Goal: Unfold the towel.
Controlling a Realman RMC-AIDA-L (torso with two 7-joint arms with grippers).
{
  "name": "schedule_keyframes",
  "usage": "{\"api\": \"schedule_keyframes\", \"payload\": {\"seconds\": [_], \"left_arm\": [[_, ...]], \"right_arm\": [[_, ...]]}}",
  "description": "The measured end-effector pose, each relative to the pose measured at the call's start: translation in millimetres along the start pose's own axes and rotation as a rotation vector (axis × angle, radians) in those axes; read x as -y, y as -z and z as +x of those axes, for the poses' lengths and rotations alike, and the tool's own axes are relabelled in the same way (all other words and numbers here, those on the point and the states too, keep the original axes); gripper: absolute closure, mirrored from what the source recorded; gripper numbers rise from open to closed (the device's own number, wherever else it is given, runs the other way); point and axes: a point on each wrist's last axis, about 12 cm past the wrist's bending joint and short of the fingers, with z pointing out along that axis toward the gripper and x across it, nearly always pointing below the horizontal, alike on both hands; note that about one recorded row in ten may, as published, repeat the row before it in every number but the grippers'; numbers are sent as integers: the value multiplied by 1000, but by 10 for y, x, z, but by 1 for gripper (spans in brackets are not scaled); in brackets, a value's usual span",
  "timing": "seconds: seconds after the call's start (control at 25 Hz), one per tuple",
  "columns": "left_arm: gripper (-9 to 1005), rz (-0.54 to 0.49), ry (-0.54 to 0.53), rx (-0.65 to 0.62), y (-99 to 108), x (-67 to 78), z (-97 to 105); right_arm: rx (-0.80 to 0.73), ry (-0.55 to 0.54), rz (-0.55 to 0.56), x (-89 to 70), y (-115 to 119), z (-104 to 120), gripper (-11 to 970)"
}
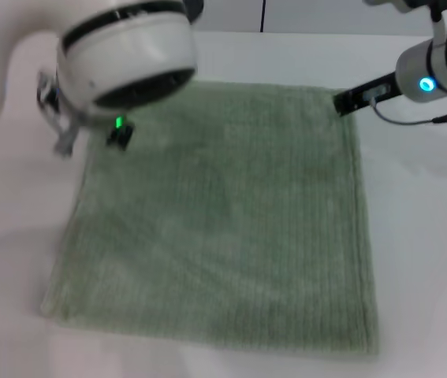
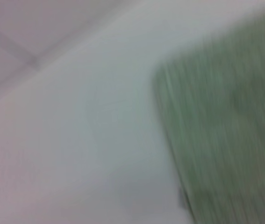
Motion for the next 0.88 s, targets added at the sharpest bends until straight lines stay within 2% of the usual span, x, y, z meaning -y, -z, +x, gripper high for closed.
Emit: {"api": "schedule_keyframes", "payload": {"seconds": [0.08,0.12,0.16,0.2,0.24,0.32,0.36,0.44,0.48,0.52,0.56,0.6,0.64,0.68,0.76,0.8,0.84,0.88], "left_arm": [[242,0,0,0,0,0,0],[201,-2,-22,103,-7,-92,-177],[197,40,-67,246,19,-169,-400],[192,88,-93,327,35,-205,-515],[188,132,-106,397,50,-249,-608],[179,132,-106,397,50,-249,-608],[174,224,-109,541,35,-409,-731],[165,295,-68,721,46,-574,-746],[161,284,-32,826,47,-710,-713],[156,284,-32,826,47,-710,-713],[152,161,26,997,62,-1021,-578],[152,89,39,1035,32,-1163,-493],[153,-66,40,1080,-43,-1437,-299],[153,-125,29,1093,-70,-1529,-227],[154,-125,29,1093,-70,-1529,-227],[154,-206,17,1114,-200,-1567,-49],[154,-233,71,1140,-406,-1521,142],[154,-237,101,1159,-474,-1495,207]], "right_arm": [[27,1,12,23,61,-27,960],[36,3,19,32,82,-40,960],[43,4,25,38,100,-48,960],[46,4,30,40,107,-49,960],[48,3,31,29,108,-49,960],[48,3,30,25,106,-48,960],[49,3,29,18,105,-47,960],[57,8,26,-2,116,-51,960],[57,8,26,-2,116,-51,960],[65,10,26,-9,129,-60,960],[76,14,24,-23,145,-77,960],[93,20,24,-39,167,-97,960],[155,34,30,-63,251,-136,960],[155,34,30,-63,251,-136,960],[259,76,53,-111,389,-170,960],[314,100,66,-142,454,-186,960],[479,167,105,-259,608,-204,960],[479,167,105,-259,608,-204,960]]}}
